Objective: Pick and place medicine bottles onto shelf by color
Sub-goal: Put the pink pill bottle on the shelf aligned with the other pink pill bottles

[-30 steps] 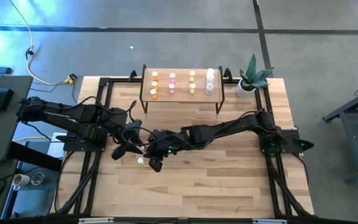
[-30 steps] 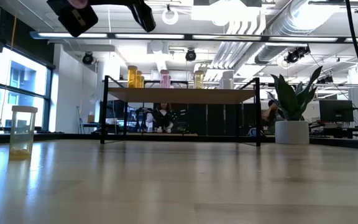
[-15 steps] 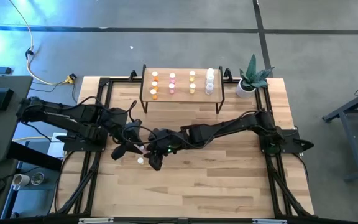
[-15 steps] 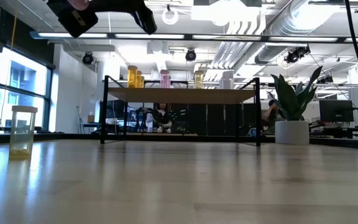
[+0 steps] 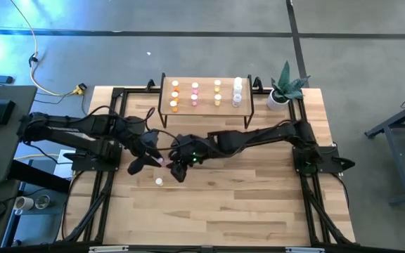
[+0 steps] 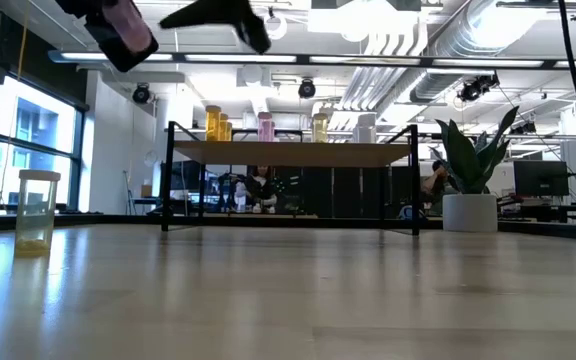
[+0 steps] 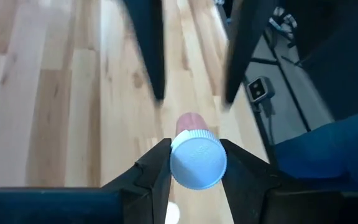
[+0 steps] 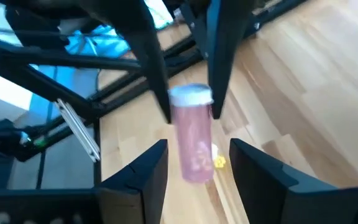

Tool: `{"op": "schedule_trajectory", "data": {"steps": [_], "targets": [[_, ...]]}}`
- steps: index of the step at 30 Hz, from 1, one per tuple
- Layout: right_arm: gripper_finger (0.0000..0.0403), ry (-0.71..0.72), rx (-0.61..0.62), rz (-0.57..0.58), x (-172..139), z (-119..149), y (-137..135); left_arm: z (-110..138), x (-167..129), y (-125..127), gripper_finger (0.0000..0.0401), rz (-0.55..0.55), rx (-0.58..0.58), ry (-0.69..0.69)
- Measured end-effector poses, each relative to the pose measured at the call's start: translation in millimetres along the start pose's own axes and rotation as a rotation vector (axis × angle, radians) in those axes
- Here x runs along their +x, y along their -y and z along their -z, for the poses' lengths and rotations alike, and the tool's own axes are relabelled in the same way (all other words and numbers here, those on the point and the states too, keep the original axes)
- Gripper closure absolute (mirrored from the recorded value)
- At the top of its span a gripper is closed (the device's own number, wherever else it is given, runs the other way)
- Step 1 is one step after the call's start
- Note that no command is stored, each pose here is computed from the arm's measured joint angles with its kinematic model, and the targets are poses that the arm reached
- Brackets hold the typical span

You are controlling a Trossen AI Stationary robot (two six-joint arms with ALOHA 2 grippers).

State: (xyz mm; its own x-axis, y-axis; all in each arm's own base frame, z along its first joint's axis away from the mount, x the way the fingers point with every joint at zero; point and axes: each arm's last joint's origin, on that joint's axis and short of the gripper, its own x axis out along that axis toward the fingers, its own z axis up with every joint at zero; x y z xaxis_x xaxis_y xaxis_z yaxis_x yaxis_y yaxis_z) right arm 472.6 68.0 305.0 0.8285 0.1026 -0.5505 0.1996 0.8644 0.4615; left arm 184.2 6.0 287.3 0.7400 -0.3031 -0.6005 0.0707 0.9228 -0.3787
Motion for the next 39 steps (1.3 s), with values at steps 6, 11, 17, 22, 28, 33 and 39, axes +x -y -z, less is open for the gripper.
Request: {"op": "schedule_trajectory", "data": {"steps": [6,11,17,22,28,33,39], "targets": [[0.024,0.054,-0.043,0.069,-35.1,-15.0,-2.1,-5.8,-15.2,-5.8,0.0288,-0.095,0.033,-0.025],[0.024,0.112,-0.107,0.146,-66.7,-29.3,0.6,-16.5,-30.3,-10.1,0.0288,-0.212,0.058,0.005],[0.024,0.138,-0.126,0.252,-107.8,-46.0,16.1,-34.7,-48.1,-20.1,0.0288,-0.372,0.075,0.034],[0.024,0.177,-0.104,0.321,-142.1,-60.4,32.2,-62.0,-63.0,-32.9,0.0288,-0.49,0.083,0.036],[0.024,0.21,-0.075,0.411,-180.1,-73.7,55.1,-96.5,-74.9,-54.2,0.0288,-0.598,0.076,-0.015],[0.024,0.185,-0.039,0.484,-199.7,-77.6,75.5,-123.6,-80.4,-71.2,0.0288,-0.633,0.014,-0.044],[0.024,0.119,-0.011,0.563,-207.9,-77.0,95.8,-148.9,-76.8,-88.3,0.0288,-0.639,-0.071,-0.096]]}}
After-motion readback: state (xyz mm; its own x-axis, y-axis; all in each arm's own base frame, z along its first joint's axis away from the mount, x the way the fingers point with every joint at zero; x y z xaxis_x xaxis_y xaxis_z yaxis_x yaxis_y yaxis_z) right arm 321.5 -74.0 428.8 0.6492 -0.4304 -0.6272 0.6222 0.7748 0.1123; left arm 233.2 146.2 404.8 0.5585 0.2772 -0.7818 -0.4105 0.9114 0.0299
